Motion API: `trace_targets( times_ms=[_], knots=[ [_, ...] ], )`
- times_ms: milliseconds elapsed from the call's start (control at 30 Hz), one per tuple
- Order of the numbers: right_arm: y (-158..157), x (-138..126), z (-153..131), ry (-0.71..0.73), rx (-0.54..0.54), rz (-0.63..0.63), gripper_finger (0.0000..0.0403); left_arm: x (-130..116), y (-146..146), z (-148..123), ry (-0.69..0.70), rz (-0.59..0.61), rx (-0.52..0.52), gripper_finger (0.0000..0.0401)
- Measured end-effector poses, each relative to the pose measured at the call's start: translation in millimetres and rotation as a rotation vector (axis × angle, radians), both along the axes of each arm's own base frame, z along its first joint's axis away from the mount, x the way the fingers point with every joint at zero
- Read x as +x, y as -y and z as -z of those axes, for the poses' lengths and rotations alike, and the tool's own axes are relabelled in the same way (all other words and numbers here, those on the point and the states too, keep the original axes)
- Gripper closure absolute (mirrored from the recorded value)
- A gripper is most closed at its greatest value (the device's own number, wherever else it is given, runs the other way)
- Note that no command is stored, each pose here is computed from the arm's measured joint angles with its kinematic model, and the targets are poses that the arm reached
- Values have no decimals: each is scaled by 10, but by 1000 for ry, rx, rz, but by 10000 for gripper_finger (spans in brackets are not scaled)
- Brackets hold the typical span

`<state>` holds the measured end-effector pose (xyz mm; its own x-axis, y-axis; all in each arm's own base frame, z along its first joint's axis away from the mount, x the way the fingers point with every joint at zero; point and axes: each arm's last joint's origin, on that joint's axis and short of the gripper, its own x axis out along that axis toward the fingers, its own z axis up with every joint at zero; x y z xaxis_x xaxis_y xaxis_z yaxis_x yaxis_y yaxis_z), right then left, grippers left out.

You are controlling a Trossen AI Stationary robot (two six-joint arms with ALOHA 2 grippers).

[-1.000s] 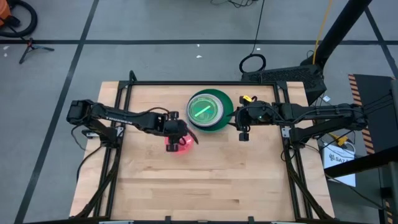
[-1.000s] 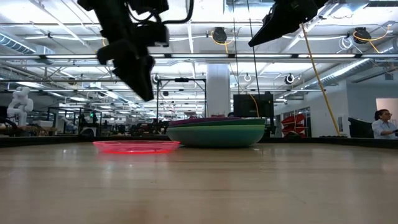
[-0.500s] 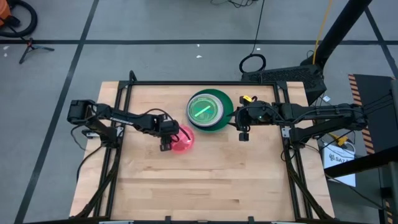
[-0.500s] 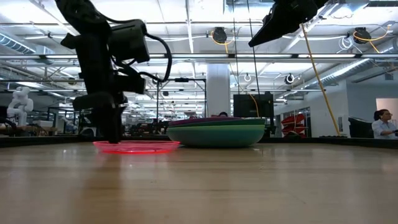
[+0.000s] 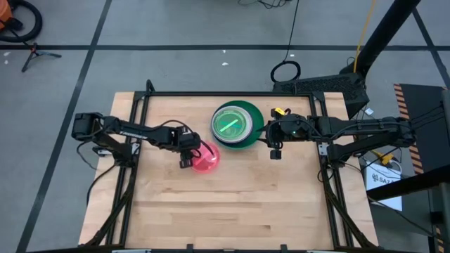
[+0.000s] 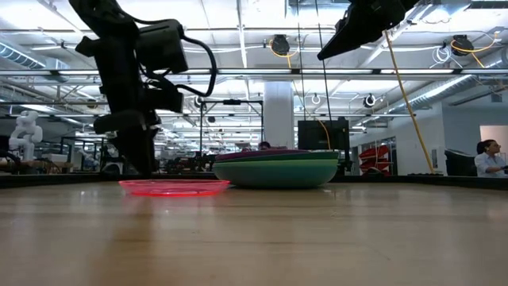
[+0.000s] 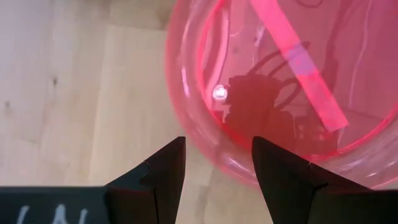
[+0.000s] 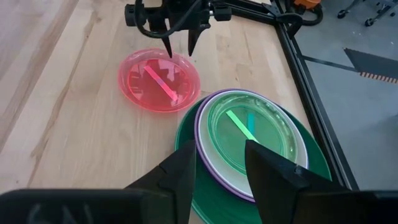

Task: Stack plastic plates
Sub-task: Stack the pink plate on top of the green plate

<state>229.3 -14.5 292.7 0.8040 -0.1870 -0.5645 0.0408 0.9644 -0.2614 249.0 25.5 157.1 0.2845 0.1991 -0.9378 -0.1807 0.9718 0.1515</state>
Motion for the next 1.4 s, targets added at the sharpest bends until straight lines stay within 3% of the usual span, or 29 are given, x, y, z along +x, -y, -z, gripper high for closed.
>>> trace_targets(
  times_ms=[400, 1400],
  knots=[
    [0, 0, 0, 0, 0, 1, 273, -1, -151, -6, 34, -104, -36, 210],
    [-1, -22, 30, -34, 19, 13, 273, -2, -147, 87, 121, -168, -68, 210]
  ],
)
